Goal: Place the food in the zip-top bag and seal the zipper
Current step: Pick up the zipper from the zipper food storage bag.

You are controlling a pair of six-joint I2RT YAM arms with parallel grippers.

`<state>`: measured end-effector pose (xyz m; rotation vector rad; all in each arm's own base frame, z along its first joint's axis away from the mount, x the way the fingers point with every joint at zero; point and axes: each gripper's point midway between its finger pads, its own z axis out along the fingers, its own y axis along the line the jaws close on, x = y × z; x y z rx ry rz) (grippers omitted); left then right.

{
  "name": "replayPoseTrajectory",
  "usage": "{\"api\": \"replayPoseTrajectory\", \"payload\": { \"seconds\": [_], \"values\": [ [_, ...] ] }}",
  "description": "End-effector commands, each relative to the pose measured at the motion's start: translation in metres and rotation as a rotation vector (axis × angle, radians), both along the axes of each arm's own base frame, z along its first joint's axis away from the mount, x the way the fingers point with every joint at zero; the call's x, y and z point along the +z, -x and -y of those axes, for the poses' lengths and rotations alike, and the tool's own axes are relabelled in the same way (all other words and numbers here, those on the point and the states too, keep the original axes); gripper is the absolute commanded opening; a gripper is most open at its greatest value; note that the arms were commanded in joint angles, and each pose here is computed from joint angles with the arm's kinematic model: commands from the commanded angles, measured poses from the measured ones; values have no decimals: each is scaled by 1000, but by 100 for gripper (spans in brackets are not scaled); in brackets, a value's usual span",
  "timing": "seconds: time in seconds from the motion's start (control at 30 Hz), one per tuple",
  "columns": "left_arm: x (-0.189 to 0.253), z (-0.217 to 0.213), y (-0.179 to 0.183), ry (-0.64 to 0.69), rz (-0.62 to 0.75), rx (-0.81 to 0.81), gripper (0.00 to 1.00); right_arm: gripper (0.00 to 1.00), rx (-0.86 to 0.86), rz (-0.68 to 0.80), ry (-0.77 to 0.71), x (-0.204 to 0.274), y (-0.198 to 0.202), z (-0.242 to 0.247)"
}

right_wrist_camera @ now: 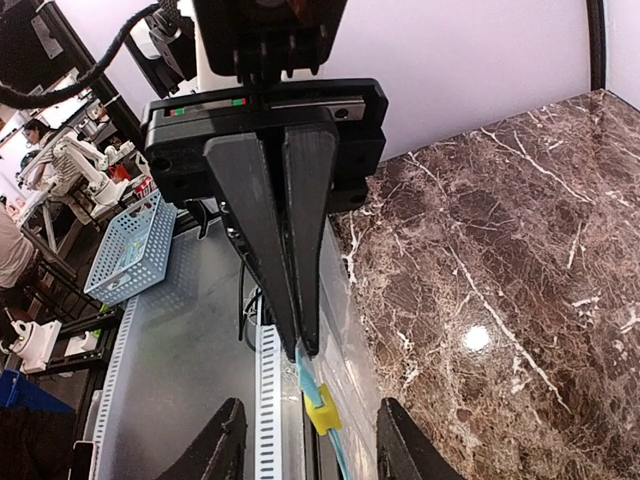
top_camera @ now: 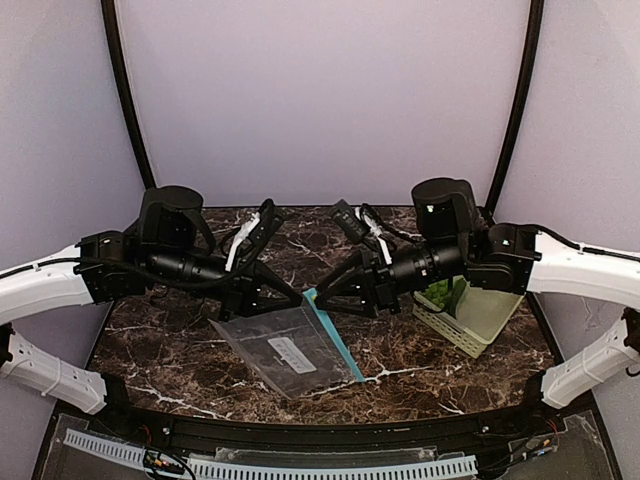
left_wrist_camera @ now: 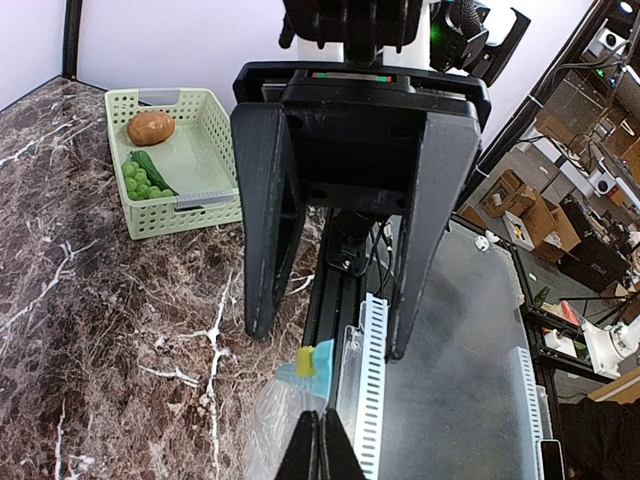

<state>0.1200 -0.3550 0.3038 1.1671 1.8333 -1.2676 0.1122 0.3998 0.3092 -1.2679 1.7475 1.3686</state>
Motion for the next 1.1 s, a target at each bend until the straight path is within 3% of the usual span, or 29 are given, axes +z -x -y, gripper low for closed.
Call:
{"api": "replayPoseTrajectory", "payload": {
  "seconds": [0.0, 0.17, 0.5, 0.73, 1.07],
  "values": [
    [4, 0, 4, 20, -2, -15, 1, 41, 10, 6, 0, -8, -3, -6],
    [4, 0, 4, 20, -3, -15, 1, 40, 11, 10, 0, -9, -5, -11],
    [4, -1, 3, 19, 3, -6, 1, 23, 25, 7, -6, -9, -5, -14],
    [1, 0, 2, 11, -1, -6, 1, 23, 23, 8, -16, -7, -4, -13],
    [0, -3, -6, -1, 15, 43, 1, 4, 21, 9, -23, -6, -5, -13]
  ]
}}
